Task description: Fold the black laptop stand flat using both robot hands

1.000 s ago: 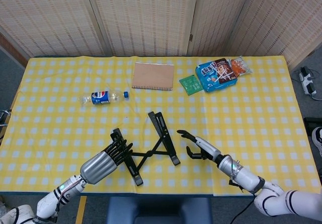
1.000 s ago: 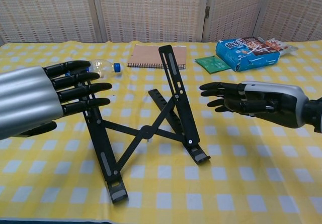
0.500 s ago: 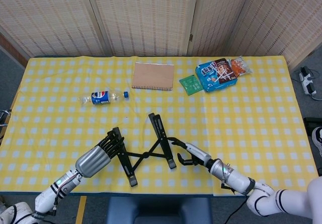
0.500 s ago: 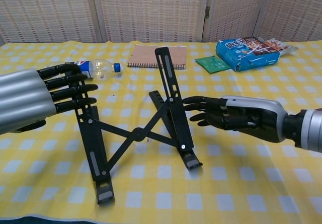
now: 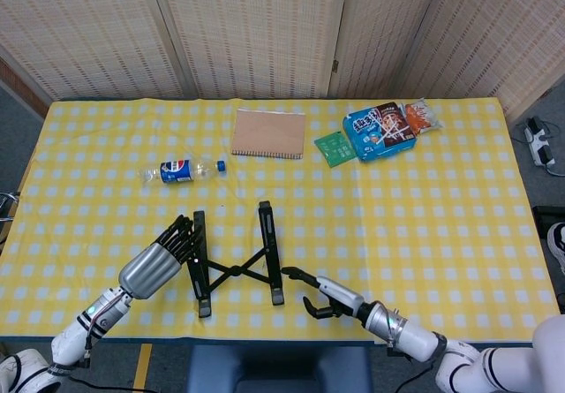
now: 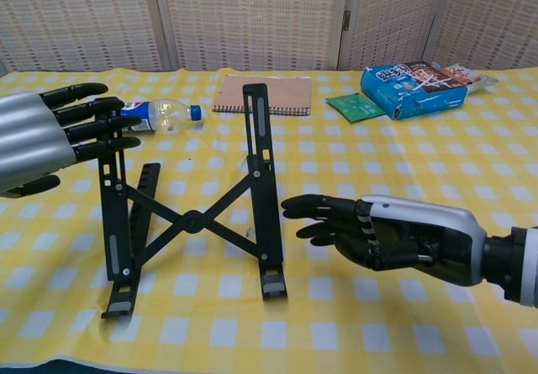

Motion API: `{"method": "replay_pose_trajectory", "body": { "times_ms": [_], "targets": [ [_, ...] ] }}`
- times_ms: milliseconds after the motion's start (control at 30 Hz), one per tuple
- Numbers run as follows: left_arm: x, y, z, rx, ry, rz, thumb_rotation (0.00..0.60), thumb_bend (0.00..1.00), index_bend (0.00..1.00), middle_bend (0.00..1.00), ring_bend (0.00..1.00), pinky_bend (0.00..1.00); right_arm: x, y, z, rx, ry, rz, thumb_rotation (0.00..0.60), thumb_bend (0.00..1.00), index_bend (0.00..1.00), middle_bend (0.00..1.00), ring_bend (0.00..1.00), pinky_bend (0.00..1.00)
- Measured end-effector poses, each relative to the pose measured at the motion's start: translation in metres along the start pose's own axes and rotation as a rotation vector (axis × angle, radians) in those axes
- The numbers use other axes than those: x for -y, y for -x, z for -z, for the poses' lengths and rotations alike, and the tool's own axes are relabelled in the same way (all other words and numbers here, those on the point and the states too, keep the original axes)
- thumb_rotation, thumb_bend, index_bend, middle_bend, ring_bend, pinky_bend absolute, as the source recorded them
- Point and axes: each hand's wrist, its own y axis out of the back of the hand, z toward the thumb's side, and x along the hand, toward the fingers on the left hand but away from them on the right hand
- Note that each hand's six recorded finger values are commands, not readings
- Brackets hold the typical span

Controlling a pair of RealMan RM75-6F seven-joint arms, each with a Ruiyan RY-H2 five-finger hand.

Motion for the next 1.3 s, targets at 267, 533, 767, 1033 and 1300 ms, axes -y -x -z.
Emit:
{"method": "replay_pose_trajectory", "body": {
  "times_ms": [267, 533, 767, 1033, 1300],
  "targets": [
    [-0.001, -0.002, 0.006, -0.023, 0.02, -0.013, 0.6, 0.39, 0.1, 0.0, 0.0, 0.0, 0.008, -0.002, -0.004, -0.032, -0.002, -0.007, 0.394, 0.76, 0.0, 0.01, 0.06, 0.0],
    [-0.014, 0.014, -0.007, -0.006, 0.064, -0.027, 0.6, 0.39, 0.09, 0.0, 0.0, 0.0, -0.018, -0.004, -0.008, -0.017, -0.023, 0.062, 0.393, 0.76, 0.0, 0.01, 0.06, 0.0],
    [-0.01, 0.014, -0.02, 0.025, 0.055, -0.008, 0.6, 0.39, 0.09, 0.0, 0.0, 0.0, -0.032, 0.021, -0.006, 0.023, -0.052, 0.074, 0.393, 0.76, 0.0, 0.01, 0.06, 0.0],
    [0.004, 0.01, -0.009, -0.005, 0.02, 0.031, 0.6, 0.39, 0.09, 0.0, 0.0, 0.0, -0.013, 0.041, -0.012, 0.011, -0.075, 0.008, 0.393, 0.76, 0.0, 0.01, 0.06, 0.0],
    [0.006, 0.013, -0.005, -0.018, 0.028, 0.034, 0.6, 0.39, 0.09, 0.0, 0.0, 0.0, 0.015, 0.035, -0.017, -0.017, -0.089, -0.069, 0.393, 0.76, 0.0, 0.01, 0.06, 0.0]
  ]
}}
